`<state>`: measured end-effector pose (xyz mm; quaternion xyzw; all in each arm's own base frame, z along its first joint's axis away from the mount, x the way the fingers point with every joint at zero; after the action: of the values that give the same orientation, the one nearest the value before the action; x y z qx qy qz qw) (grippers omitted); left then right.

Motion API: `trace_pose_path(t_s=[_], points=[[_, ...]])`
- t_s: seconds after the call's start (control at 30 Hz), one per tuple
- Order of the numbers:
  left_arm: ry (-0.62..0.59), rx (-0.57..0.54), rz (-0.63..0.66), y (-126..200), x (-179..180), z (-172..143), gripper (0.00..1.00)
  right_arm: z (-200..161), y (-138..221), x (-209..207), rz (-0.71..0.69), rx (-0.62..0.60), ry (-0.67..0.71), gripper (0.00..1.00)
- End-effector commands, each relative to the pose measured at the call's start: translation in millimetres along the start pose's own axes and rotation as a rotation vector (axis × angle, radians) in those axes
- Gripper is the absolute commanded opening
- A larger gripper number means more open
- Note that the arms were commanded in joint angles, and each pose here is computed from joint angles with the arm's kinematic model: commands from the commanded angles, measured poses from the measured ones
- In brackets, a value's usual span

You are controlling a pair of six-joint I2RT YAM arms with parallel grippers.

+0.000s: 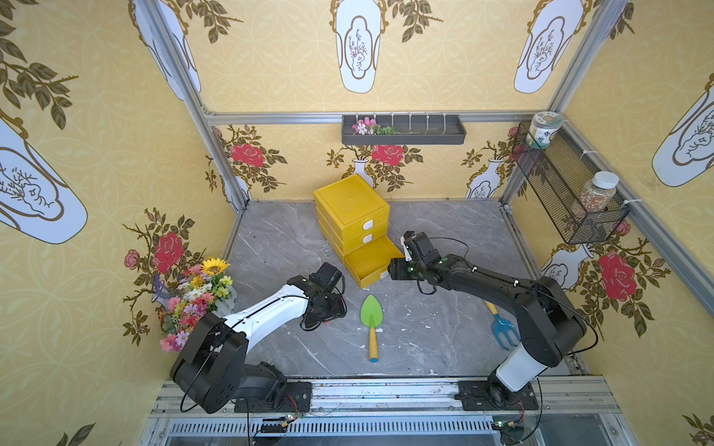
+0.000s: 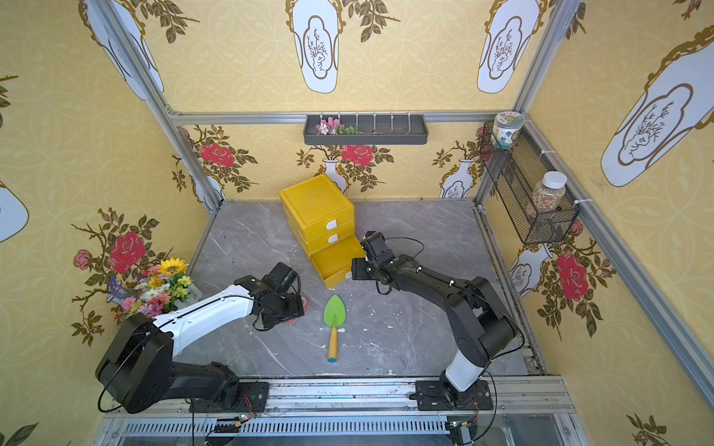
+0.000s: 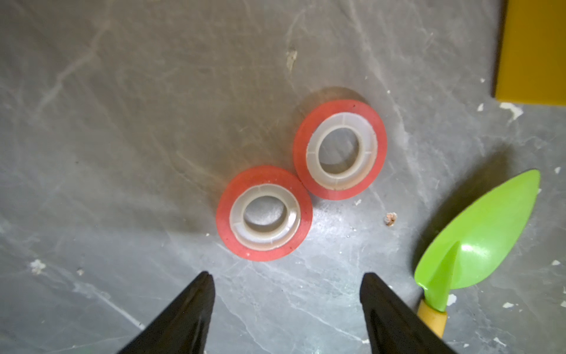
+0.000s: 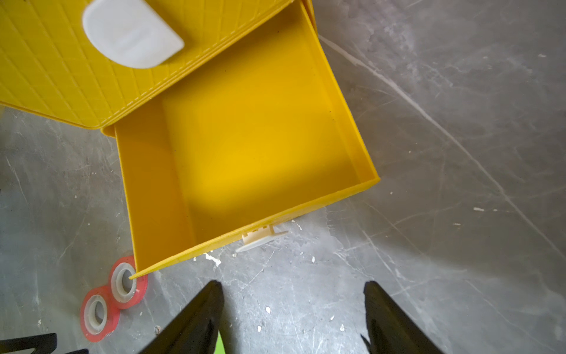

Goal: Place the transparent tape into the drawer according to color
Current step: Pick up the tape at the center of the board.

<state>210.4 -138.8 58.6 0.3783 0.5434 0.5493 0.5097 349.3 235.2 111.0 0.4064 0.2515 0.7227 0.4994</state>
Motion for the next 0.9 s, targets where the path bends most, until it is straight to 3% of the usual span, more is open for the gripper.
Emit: trace_pose_path(t_s=[0.0, 0.43, 0.73, 0.87], points=[[-0.064, 0.023, 0.047, -5.4, 2.6, 0.9, 0.78, 6.7, -1.6, 2.5, 0.014, -0.026, -0.01, 0.76], [-0.117, -0.004, 0.162, -19.9, 7.6, 15.2, 0.74, 7.8, -2.2, 0.4, 0.018, -0.031, -0.019, 0.76], [-0.14, 0.021, 0.19, -33.2, 2.8, 0.5, 0.73, 8.8, 0.2, -4.6, 0.02, -0.038, -0.027, 0.76], [-0.14, 0.026, 0.187, -36.9, 1.5, -3.2, 0.68, 9.6, 0.6, -5.6, 0.024, -0.042, -0.031, 0.76]])
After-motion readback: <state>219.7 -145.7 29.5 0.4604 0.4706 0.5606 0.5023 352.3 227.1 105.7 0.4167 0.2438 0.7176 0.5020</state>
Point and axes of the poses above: each gripper's point midway between its finger pads, its own y axis back along the fingers, its own x axis along the line the jaws close on, z = x × y, the point moved 2 cm from there along y, back along the fingers, and after that the axes turned 3 degrees about -y, right-handed, at the moved point
